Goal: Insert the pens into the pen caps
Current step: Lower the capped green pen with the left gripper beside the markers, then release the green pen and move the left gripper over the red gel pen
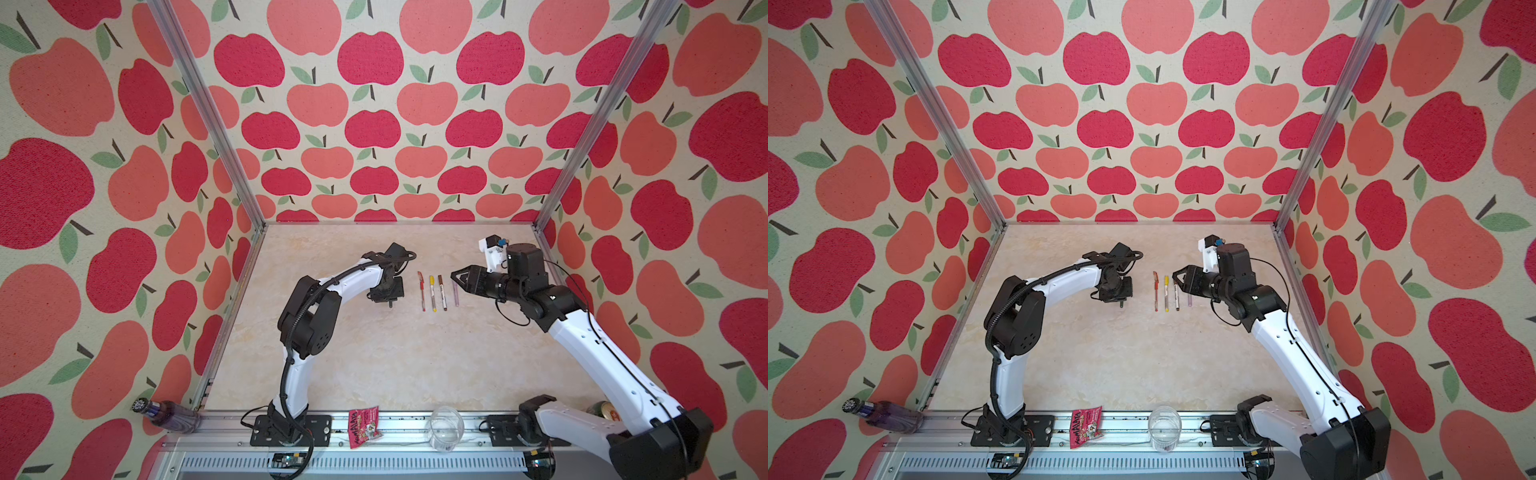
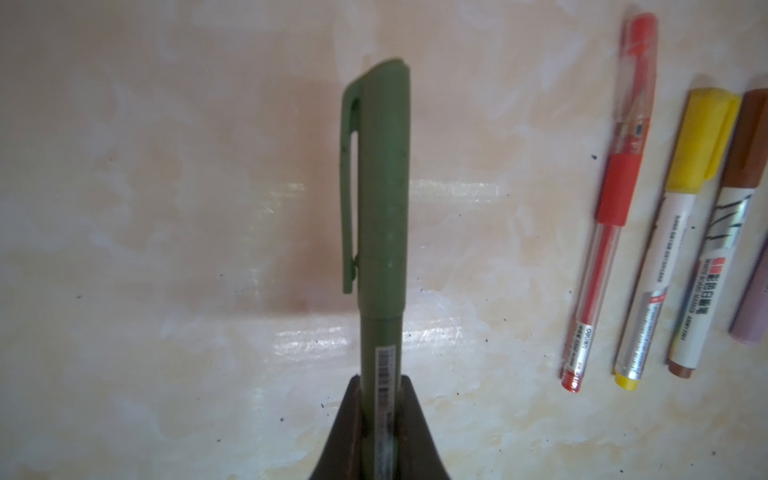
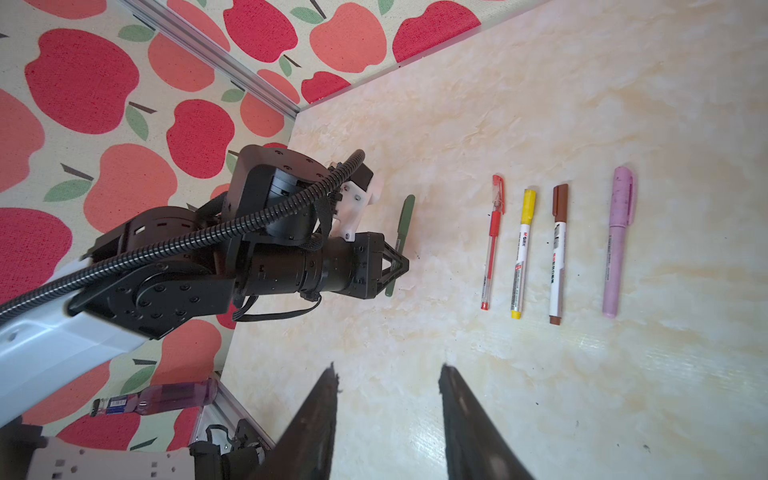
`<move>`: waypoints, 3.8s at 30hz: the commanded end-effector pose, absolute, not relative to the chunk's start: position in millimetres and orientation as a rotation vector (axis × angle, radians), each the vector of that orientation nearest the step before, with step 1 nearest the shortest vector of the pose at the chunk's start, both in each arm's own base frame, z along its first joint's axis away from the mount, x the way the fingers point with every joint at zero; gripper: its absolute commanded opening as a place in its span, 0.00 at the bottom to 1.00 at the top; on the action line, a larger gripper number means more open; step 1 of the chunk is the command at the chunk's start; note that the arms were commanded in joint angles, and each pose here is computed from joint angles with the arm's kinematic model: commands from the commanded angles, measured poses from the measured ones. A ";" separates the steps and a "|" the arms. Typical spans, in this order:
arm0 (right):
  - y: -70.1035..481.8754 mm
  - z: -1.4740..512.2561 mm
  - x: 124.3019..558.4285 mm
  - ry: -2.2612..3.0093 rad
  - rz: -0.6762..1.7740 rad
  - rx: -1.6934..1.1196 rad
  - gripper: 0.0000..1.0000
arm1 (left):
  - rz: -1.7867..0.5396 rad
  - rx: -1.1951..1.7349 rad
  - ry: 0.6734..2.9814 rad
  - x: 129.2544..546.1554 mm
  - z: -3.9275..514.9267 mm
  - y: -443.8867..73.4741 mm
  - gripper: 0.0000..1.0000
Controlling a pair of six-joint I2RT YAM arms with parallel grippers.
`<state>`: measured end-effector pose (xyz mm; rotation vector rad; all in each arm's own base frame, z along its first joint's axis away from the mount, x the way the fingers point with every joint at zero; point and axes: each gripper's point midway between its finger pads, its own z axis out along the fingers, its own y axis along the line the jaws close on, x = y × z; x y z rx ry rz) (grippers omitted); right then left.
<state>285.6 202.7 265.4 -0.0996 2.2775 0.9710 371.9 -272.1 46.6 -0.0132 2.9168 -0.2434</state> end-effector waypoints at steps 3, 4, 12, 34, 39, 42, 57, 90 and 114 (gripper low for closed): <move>197.2 265.0 277.3 2.268 1.005 -0.127 0.43 | -0.106 -0.038 2.941 368.1 34.2 -265.5 0.13; 196.4 265.4 277.1 2.266 1.006 -0.127 0.43 | -0.100 -0.041 2.942 368.2 32.0 -265.9 0.14; 191.7 266.4 275.3 2.257 1.013 -0.118 0.43 | -0.029 -0.040 2.957 369.1 13.8 -263.6 0.16; 191.4 265.7 277.2 2.257 1.022 -0.107 0.43 | -0.018 -0.001 2.946 370.9 10.0 -268.4 0.09; 191.3 265.8 276.2 2.256 1.023 -0.109 0.43 | -0.047 0.031 2.937 370.7 13.7 -284.0 0.08; 190.9 264.9 275.2 2.258 1.023 -0.109 0.43 | -0.074 0.048 2.930 372.3 15.4 -296.1 0.08; 184.4 266.5 267.4 2.258 1.009 -0.107 0.43 | -0.141 0.059 2.927 380.6 13.9 -323.9 0.08; 181.9 269.8 266.6 2.248 1.008 -0.098 0.43 | -0.202 0.124 2.733 382.3 101.1 -327.6 0.32; 157.1 273.7 271.1 2.217 0.974 -0.024 0.43 | -0.101 0.290 2.835 372.6 49.3 -373.1 0.34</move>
